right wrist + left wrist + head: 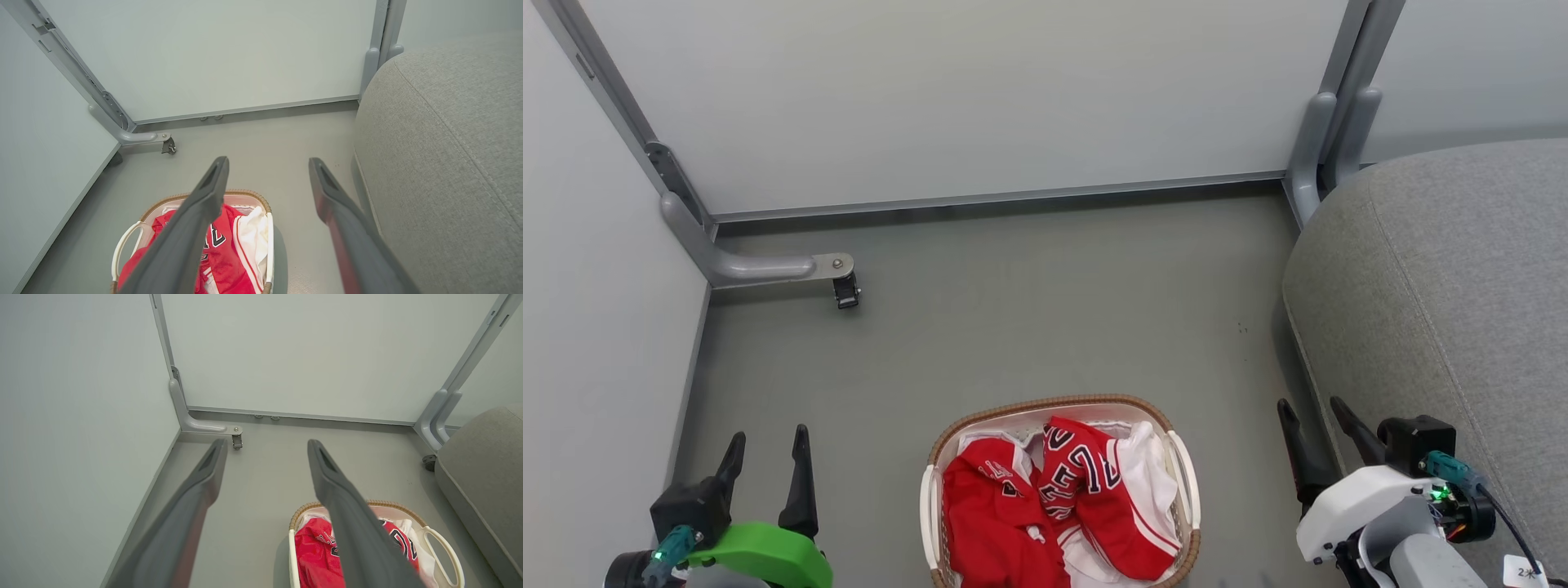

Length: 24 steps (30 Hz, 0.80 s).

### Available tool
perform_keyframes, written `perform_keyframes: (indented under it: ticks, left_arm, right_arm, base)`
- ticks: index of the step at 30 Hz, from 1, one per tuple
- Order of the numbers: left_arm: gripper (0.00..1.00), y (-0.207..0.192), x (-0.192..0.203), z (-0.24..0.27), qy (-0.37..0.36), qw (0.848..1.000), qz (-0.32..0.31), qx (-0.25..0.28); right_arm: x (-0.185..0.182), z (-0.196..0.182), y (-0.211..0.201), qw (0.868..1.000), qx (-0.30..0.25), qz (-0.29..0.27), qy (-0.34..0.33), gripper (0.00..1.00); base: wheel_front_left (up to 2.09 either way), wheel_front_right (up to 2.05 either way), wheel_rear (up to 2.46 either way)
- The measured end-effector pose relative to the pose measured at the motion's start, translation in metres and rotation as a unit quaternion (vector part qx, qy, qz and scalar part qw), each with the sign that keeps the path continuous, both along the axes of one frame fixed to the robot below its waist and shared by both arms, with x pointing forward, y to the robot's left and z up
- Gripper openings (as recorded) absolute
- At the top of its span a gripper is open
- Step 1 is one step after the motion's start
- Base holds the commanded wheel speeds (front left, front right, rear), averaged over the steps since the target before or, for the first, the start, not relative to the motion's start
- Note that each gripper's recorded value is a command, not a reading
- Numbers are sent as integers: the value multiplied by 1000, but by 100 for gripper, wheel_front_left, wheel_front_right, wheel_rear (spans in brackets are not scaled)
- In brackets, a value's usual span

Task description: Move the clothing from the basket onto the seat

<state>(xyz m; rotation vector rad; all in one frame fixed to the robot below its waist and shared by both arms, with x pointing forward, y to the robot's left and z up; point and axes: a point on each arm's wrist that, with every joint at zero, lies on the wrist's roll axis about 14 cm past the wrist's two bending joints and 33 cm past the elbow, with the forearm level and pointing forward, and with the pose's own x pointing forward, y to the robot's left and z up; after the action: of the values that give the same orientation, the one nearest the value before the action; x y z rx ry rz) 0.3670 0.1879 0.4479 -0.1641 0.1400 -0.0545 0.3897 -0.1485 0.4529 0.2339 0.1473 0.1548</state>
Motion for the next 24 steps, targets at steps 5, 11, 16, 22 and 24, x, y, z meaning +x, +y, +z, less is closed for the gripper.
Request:
perform_keyframes:
  ticks: [5,11,16,22,24]
  left_arm:
    - [100,2,-3,-3,1,1000,1,13]
    - [100,7,-4,-2,-4,1000,12,16]
    - [100,7,-4,-2,-7,1000,10,29]
    - [100,6,-4,-4,-7,999,10,33]
    - [100,5,-4,-5,-7,999,7,38]
  right_arm:
    - [1,2,-2,1000,-15,-3,-9,100]
    - [2,3,-4,1000,-20,-10,-14,100]
    - [2,2,-3,999,-37,-6,-17,100]
    - [2,-3,-3,998,-54,-4,-15,100]
    - [3,-4,-4,998,-59,-4,-15,100]
  base:
    - [0,0,0]
    - [0,0,0]
    - [0,0,0]
    - [0,0,0]
    - [0,0,0]
